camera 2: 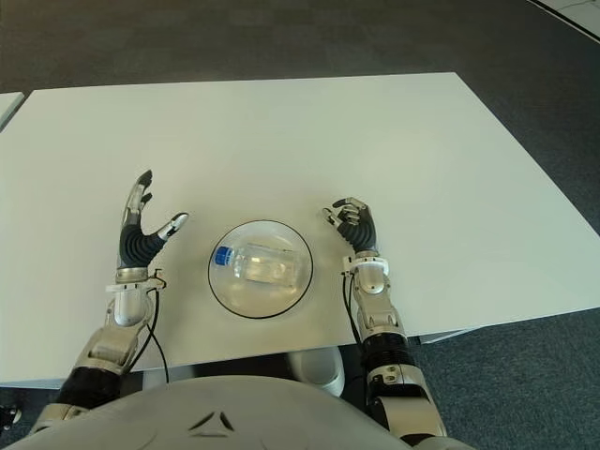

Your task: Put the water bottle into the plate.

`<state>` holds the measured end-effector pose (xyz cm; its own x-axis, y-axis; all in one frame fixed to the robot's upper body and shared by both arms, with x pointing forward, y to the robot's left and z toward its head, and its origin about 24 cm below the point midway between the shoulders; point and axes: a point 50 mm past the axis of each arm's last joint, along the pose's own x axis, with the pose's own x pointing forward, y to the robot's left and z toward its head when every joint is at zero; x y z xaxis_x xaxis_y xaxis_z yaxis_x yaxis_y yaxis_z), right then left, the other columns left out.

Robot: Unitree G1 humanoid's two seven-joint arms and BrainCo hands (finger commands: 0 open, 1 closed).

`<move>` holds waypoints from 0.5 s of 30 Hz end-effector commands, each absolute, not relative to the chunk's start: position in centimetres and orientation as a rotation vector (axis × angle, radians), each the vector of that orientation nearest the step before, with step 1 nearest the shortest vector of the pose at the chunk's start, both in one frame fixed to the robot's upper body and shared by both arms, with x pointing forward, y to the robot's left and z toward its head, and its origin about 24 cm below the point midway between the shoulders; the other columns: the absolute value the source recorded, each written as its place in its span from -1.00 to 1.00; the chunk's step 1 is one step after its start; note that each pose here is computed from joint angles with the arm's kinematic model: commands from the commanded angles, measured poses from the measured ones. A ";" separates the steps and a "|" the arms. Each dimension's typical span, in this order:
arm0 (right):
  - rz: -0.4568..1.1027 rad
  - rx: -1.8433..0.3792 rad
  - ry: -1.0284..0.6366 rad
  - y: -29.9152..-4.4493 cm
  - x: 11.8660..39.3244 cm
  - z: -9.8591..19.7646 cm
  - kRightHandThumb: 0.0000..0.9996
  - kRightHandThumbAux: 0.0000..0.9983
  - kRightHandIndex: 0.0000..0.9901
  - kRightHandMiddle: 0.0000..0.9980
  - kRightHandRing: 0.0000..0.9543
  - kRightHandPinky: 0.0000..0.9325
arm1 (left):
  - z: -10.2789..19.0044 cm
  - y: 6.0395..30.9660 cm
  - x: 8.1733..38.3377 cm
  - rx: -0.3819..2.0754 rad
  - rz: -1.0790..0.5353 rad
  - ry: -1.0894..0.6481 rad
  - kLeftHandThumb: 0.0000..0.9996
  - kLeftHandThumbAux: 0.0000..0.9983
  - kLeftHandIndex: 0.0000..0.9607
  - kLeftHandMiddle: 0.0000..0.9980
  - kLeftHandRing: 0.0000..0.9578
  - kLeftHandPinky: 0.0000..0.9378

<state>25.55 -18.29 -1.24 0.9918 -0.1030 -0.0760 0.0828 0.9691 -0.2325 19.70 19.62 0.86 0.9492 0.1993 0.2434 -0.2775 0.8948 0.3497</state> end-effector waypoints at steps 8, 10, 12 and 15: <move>-0.089 -0.226 0.129 -18.4 25.1 -2.0 0.42 0.46 -0.11 0.52 0.56 0.59 | 0.0 20.8 19.3 0.283 0.304 -0.128 -1.00 0.00 -1.00 -1.00 -1.00 -1.00; -0.088 -0.226 0.129 -18.4 25.1 -2.0 0.42 0.46 -0.11 0.52 0.56 0.59 | -0.3 21.3 19.5 0.243 0.321 -0.110 -1.00 0.01 -1.00 -1.00 -1.00 -1.00; -0.087 -0.223 0.129 -18.4 25.0 -2.0 0.42 0.46 -0.11 0.51 0.55 0.57 | -0.7 21.8 19.7 0.200 0.337 -0.092 -1.00 0.05 -1.00 -1.00 -1.00 -1.00; -0.087 -0.222 0.130 -18.4 25.0 -2.0 0.42 0.46 -0.11 0.50 0.54 0.56 | -1.3 22.4 19.8 0.156 0.348 -0.074 -1.00 0.08 -1.00 -1.00 -1.00 -1.00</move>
